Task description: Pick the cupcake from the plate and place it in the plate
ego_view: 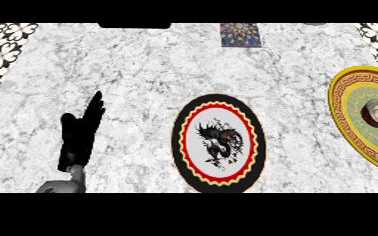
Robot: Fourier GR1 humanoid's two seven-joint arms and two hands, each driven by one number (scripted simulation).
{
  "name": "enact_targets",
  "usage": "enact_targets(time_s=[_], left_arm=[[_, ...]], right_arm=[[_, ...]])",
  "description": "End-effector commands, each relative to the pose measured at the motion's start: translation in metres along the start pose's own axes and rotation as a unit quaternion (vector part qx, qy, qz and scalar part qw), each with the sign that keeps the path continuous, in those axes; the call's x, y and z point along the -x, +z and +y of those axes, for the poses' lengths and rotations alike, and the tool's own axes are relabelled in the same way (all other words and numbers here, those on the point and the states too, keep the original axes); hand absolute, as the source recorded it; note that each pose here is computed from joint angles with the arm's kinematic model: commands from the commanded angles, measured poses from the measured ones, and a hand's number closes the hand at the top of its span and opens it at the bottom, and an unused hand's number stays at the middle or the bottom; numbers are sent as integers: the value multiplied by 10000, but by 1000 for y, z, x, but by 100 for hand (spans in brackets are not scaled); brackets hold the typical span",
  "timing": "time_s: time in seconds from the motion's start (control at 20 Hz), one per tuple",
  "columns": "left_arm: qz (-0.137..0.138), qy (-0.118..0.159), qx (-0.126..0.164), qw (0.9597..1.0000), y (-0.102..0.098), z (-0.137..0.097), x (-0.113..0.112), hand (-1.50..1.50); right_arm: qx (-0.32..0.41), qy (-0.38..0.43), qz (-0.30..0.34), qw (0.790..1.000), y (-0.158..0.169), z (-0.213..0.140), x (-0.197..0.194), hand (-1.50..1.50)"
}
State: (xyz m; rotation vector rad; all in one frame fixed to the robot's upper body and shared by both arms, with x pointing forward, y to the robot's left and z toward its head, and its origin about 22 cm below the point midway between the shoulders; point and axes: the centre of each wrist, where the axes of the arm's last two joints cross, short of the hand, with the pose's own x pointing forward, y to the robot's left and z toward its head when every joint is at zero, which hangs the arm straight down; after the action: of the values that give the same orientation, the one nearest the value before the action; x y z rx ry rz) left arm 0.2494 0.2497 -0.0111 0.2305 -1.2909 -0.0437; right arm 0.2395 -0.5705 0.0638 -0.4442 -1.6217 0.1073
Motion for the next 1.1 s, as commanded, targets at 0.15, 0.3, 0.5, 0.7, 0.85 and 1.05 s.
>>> enact_targets(time_s=[0.15, 0.3, 0.5, 0.7, 0.85, 1.05], left_arm=[[36, 67, -31, 10000, -10, 8, -2, 0], [34, 13, -52, 10000, 6, -11, 8, 0], [-64, -32, -13, 10000, -1, -1, 4, 0], [-2, 25, -28, 10000, -5, -13, 11, 0], [-3, 11, -12, 10000, -8, -1, -2, 0], [71, -32, 58, 10000, -2, -3, -5, 0]], right_arm=[[-326, -233, -373, 9985, 6, 25, 22, -150], [-181, -71, -313, 9993, 21, 1, 20, -150], [-25, 200, -80, 9998, 10, 14, 21, -150], [54, 351, -57, 9994, 5, 25, 24, -150], [110, 433, -2, 9990, 25, 18, 36, -150], [251, 664, 117, 9974, 18, 5, 23, -150]])
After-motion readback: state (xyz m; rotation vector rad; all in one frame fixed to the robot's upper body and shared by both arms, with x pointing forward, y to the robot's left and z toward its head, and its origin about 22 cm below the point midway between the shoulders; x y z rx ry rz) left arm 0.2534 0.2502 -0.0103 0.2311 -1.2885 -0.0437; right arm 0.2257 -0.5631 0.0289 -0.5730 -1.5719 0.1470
